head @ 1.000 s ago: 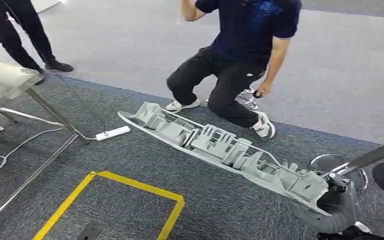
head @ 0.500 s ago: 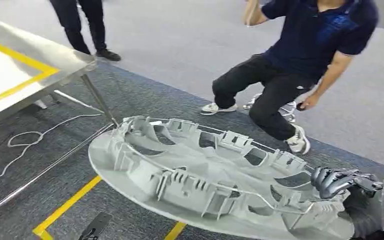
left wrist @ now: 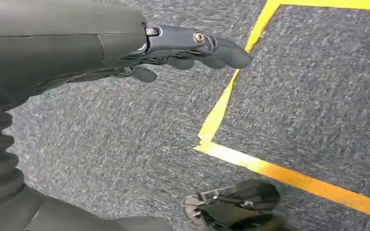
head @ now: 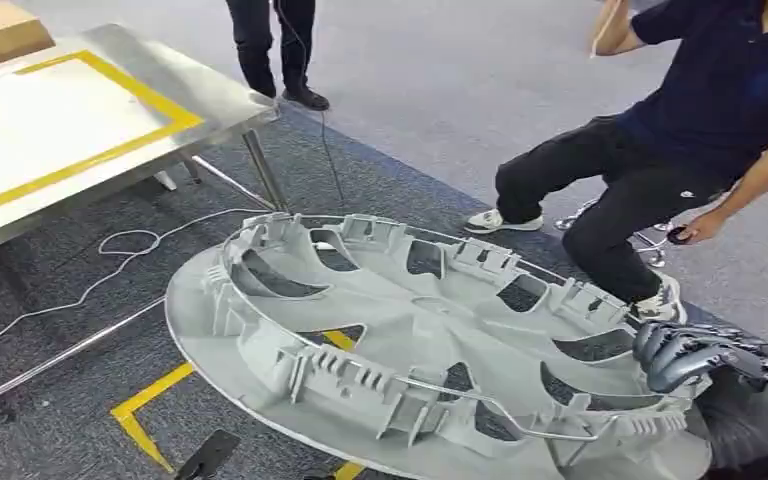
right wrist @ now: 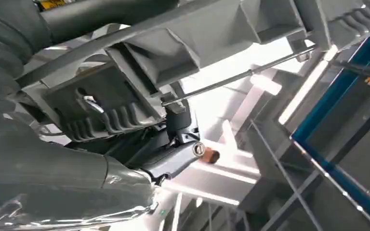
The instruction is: Take the parts from the cabinet and place them on the table.
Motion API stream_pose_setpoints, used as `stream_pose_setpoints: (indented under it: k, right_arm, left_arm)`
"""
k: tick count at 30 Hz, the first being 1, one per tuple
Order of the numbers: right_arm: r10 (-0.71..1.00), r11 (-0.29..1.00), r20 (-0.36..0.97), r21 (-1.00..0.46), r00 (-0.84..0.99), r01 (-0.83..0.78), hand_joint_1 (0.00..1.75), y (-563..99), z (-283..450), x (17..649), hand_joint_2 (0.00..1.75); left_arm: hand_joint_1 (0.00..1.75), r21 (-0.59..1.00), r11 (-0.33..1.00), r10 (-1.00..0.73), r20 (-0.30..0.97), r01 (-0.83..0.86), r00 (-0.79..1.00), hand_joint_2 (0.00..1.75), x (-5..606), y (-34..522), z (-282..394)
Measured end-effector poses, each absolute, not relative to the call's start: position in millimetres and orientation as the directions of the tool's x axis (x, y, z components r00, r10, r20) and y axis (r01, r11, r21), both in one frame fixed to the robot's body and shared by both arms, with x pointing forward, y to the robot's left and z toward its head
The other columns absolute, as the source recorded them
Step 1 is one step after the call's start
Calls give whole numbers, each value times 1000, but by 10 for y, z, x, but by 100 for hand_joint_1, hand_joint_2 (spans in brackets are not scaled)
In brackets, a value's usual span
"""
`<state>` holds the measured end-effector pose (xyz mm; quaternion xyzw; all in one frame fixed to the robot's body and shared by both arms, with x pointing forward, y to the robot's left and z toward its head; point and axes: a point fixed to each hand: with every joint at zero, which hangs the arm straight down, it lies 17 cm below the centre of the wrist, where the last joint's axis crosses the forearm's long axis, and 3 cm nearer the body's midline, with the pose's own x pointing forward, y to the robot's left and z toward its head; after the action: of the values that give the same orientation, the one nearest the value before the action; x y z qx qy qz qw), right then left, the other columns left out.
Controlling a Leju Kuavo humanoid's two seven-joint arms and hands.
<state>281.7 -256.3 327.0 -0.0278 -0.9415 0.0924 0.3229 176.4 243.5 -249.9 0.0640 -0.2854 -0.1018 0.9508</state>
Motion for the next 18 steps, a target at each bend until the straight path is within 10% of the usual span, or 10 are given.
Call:
stream_pose_setpoints:
  k: [18]
  right_arm:
    - [122, 982, 584, -187, -802, 13, 175, -2551, 3344, 2845, 175]
  left_arm:
    - [0, 174, 974, -219, 537, 148, 815, 175, 1858, 2402, -2473]
